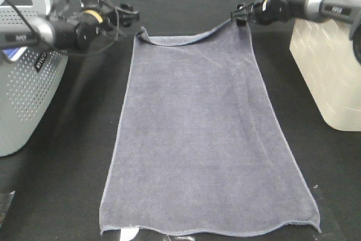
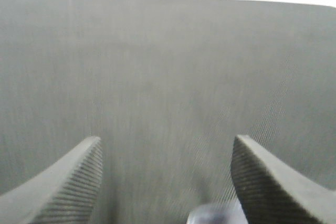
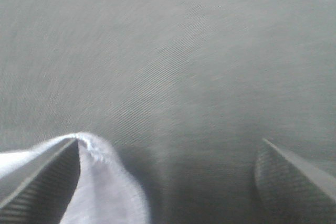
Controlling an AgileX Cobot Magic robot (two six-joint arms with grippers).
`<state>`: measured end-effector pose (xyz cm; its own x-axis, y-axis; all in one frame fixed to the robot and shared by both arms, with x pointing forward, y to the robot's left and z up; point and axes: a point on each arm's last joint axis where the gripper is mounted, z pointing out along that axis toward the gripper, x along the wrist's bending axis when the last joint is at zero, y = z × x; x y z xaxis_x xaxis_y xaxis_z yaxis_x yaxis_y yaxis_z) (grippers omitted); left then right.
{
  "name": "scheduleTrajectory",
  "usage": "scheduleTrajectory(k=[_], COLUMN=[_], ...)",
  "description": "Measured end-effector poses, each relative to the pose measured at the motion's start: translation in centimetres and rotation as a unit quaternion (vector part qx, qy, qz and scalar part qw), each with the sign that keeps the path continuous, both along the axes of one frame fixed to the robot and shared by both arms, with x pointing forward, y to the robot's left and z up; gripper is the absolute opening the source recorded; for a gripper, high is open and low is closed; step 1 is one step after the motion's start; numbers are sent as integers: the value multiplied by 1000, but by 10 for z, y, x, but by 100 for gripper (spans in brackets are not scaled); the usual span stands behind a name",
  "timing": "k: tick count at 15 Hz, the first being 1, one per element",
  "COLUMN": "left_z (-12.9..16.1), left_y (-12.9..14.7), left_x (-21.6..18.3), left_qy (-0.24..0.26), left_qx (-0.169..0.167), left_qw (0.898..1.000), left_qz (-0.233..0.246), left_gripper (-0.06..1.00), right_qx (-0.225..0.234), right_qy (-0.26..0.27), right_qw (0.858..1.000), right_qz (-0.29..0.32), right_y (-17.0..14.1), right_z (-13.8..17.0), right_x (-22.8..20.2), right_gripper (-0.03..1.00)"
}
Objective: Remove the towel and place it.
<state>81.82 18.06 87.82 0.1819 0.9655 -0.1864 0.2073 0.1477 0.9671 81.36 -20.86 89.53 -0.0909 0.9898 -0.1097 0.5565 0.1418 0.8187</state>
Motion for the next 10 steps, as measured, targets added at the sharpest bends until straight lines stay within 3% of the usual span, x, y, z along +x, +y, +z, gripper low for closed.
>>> scheduleTrajectory(k=[4,7,10], left_z=[41,57,81], left_y=[1,3,4], left_x=[-2,-7,-12], left_qy=[29,67,89], left_qx=[6,15,21], left_qw=[1000,998,996], left_qz=[4,7,10], left_gripper=[67,67,67], right_qx=[11,51,70], right_qy=[54,95,107], right_qw=[998,992,991], right_qz=[-40,-58,-42], right_y=[-4,-3,1], right_z=[12,14,42], right_x=[-8,-14,-21], right_gripper=[87,87,87])
